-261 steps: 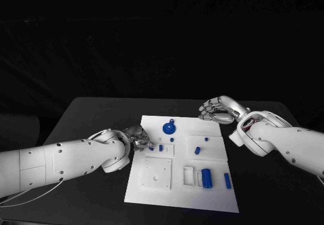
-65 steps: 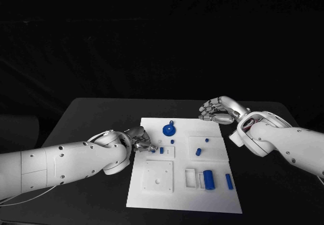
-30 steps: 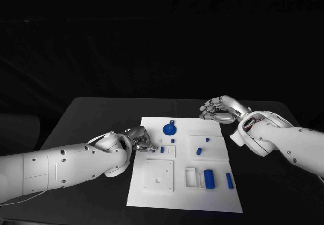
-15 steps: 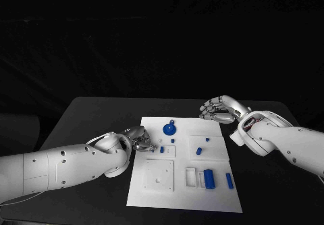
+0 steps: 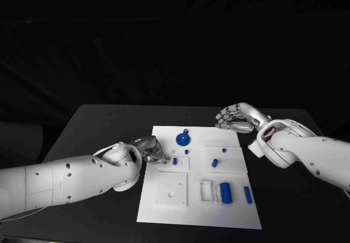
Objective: Assemble the parts on the task board
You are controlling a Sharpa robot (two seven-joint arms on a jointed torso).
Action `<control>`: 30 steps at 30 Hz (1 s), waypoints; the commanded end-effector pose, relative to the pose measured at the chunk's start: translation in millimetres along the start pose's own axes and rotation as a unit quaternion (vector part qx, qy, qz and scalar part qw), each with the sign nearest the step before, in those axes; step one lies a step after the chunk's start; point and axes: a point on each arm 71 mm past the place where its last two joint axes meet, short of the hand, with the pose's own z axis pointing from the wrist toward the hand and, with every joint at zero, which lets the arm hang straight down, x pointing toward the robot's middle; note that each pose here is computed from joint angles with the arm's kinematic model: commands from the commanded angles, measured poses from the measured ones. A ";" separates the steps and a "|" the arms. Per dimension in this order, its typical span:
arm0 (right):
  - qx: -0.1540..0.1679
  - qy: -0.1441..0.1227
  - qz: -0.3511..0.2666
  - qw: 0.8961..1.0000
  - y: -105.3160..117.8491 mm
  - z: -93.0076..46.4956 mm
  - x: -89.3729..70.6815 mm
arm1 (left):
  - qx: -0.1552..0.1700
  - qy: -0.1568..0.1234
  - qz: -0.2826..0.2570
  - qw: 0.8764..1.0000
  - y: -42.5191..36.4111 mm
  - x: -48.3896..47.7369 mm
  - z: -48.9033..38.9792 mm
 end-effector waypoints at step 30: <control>-0.005 0.006 0.000 1.000 0.1 -0.5 0.4 | 0.001 0.017 0.011 1.000 1.7 4.7 -1.0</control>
